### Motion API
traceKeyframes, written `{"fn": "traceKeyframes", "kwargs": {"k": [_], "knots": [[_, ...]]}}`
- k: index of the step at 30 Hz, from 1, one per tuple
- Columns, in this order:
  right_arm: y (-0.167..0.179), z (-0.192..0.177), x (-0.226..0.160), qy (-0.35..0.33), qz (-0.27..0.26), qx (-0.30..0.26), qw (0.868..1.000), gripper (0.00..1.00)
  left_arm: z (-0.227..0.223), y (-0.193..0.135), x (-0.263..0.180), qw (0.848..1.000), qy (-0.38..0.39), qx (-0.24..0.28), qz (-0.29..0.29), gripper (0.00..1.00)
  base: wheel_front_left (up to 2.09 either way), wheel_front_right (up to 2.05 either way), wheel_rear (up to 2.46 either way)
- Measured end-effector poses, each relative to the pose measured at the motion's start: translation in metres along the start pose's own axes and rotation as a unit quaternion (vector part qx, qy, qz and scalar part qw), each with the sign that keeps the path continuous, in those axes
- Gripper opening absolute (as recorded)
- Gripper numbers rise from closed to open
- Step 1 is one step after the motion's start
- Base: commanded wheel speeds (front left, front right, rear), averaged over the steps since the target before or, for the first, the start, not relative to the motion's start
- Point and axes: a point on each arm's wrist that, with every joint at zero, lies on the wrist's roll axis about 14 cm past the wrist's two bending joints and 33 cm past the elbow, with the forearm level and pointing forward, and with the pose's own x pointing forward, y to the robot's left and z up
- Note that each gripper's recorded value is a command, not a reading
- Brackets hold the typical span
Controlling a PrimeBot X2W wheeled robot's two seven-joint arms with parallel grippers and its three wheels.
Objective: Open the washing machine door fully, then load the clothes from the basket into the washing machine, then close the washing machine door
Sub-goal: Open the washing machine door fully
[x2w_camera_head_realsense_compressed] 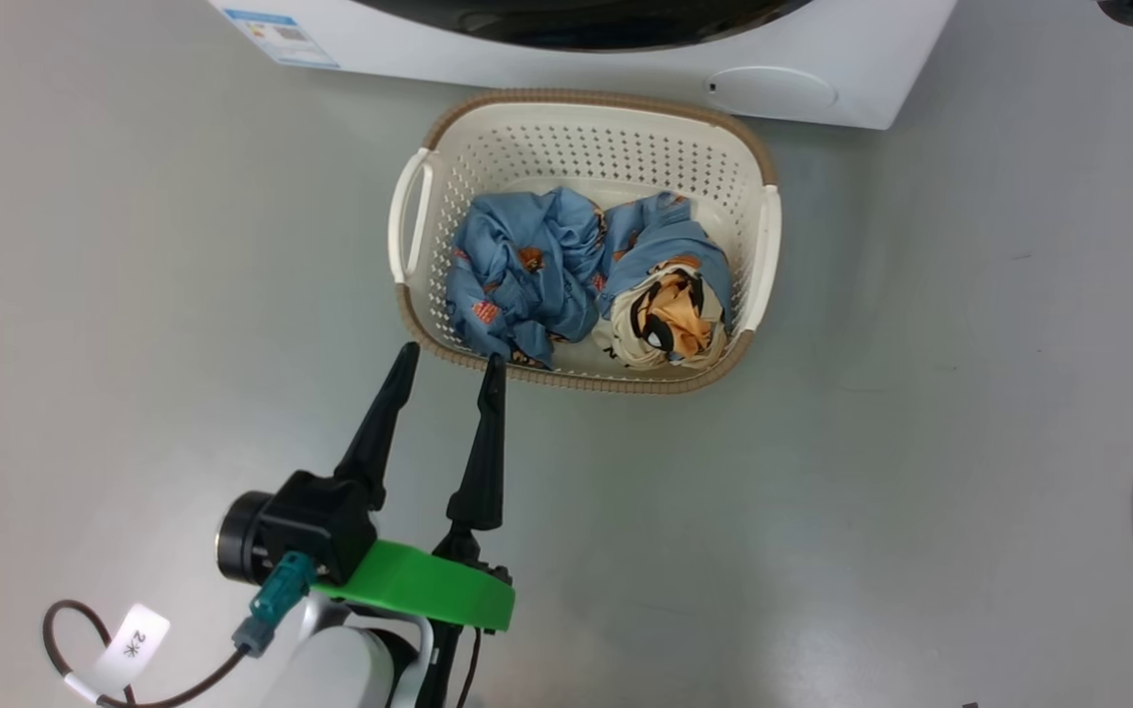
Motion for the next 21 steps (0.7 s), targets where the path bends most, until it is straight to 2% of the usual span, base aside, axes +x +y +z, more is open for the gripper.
{"fn": "traceKeyframes", "kwargs": {"k": [21], "knots": [[0.0, -0.023, 0.028, 0.083, -0.01, 0.051, 0.995, 0.0, -0.005, 0.007, -0.005, 1.0, 0.012, -0.005, 0.016, 1.0, 0.0, 0.0, 0.0]]}}
